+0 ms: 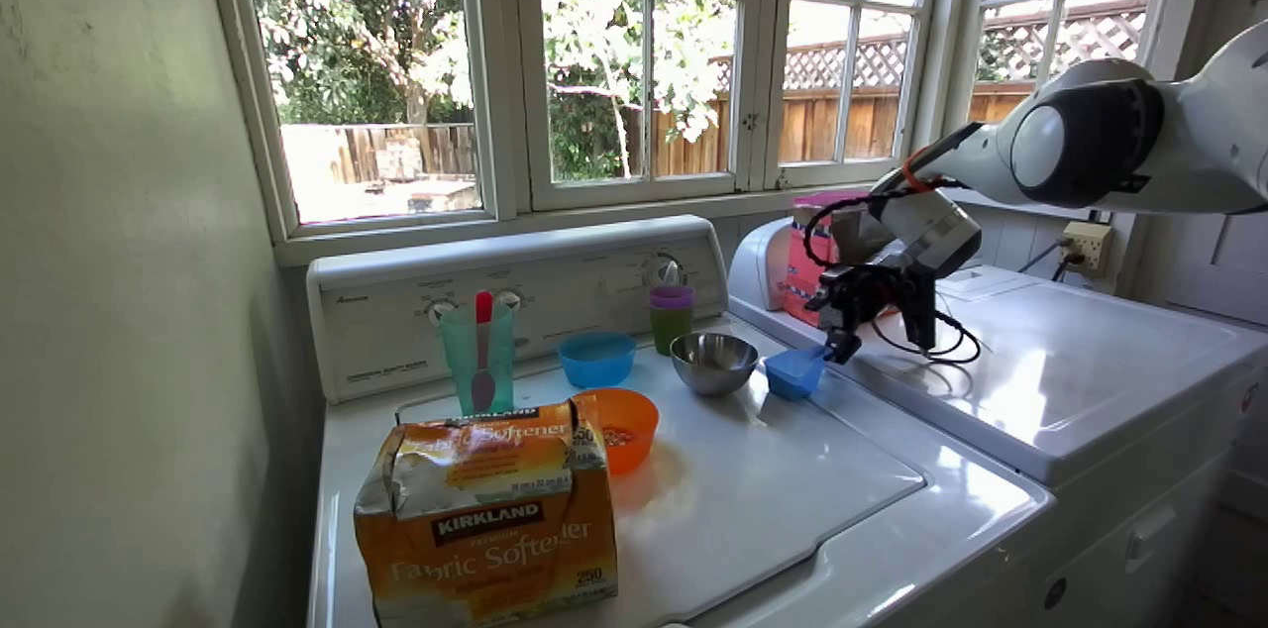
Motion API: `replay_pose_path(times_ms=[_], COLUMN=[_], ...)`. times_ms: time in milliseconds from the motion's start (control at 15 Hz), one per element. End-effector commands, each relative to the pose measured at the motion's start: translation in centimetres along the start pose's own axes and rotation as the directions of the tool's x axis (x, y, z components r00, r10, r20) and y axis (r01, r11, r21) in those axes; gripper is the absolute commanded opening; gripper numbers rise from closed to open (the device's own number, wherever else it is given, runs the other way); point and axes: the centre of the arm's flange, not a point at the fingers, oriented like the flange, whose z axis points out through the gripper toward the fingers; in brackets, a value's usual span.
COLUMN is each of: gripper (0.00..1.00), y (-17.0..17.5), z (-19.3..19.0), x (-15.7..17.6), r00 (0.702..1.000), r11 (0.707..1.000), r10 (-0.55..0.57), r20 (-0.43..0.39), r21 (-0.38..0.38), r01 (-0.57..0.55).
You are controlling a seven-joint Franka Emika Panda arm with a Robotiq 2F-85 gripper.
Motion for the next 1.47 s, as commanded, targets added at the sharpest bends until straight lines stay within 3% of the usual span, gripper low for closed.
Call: replay_pose_path(times_ms=[0, 400, 600, 733, 1400], gripper=[1.0, 1.0, 1.0, 1.0, 1.0], y=[1.4, 1.0, 1.1, 0.1, 0.7], z=[1.3, 1.3, 1.0, -0.2, -0.3], x=[-0.8, -2.3, -2.4, -1.1, -1.3], r00=[0.999, 0.995, 0.993, 0.997, 0.992], r11=[0.999, 0.997, 0.997, 0.999, 0.996], r10=[0.003, 0.015, 0.068, 0.035, 0.075], r20=[-0.053, -0.098, -0.098, -0.07, -0.102], r21=[0.04, 0.082, 0.053, 0.038, 0.047], r01=[-0.001, -0.007, -0.063, -0.032, -0.07])
